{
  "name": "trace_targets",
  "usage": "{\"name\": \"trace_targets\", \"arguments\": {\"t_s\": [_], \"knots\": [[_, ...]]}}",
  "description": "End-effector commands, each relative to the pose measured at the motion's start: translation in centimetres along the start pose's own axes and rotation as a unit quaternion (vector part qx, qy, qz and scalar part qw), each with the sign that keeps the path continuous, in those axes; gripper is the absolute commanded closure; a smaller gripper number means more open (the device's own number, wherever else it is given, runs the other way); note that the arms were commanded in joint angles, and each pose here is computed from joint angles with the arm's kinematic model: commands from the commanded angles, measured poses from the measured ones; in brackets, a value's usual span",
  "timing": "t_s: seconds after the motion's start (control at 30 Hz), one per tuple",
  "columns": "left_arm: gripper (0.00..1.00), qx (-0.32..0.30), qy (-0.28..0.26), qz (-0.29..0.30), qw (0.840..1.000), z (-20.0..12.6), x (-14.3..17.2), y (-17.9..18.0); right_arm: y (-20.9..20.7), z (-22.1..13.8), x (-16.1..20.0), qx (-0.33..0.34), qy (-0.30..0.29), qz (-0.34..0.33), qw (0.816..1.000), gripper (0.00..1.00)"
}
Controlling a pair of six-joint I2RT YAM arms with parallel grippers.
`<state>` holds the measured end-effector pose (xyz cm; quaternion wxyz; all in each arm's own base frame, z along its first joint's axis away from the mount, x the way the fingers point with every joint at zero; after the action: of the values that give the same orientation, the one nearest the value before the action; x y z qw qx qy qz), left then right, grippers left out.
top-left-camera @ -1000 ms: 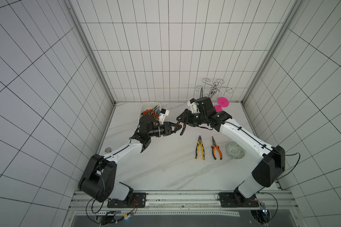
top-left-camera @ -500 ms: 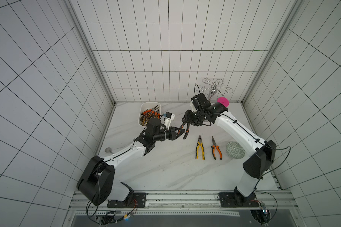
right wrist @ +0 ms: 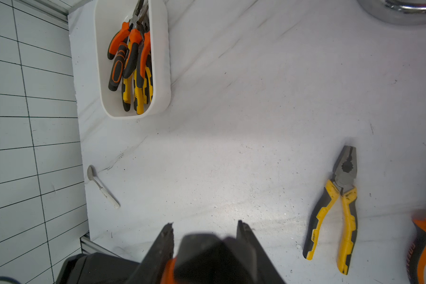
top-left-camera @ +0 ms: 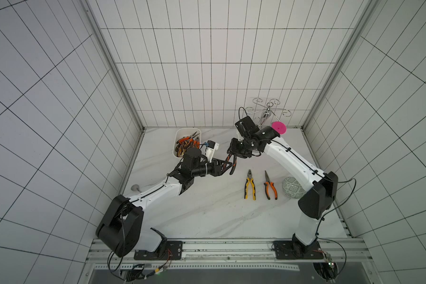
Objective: Take the pliers out of the storage box
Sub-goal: Pick up the pliers from the storage box, then place the pliers at the center of the board.
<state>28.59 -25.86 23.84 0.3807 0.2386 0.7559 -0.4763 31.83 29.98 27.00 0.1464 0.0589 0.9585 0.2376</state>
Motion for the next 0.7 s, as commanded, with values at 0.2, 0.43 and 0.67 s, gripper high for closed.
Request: {"name": "trace_targets", "arguments": {"t_s": [0.2, 0.43, 0.67], "knots": [[0.18, -0.013, 0.020, 0.038, 0.999, -3.6, 1.7, 0.0, -0.9, 0.9, -0.6, 0.021, -0.002, -0.023, 1.000, 0.94], [0.01, -0.094, 0.036, 0.116, 0.988, -7.8, 4.0, -0.2, -2.9, 5.4, 0.9, 0.051, 0.053, -0.057, 0.996, 0.93], [0.01, -0.143, -0.012, 0.160, 0.977, -10.6, 3.2, -1.2, -5.8, 10.4, 2.2, 0.102, 0.094, -0.049, 0.989, 0.92]]}}
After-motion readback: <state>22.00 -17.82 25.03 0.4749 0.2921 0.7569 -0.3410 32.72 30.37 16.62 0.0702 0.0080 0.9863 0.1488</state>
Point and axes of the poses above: each gripper's point midway between its finger pads, its own z axis out along the fingers, its own y axis along the line the jaws close on, x = y × z, the point moved 5 cm from there along -z, back along the fingers, and after that the axes turned 9 degrees about z, right-handed, at the moved point
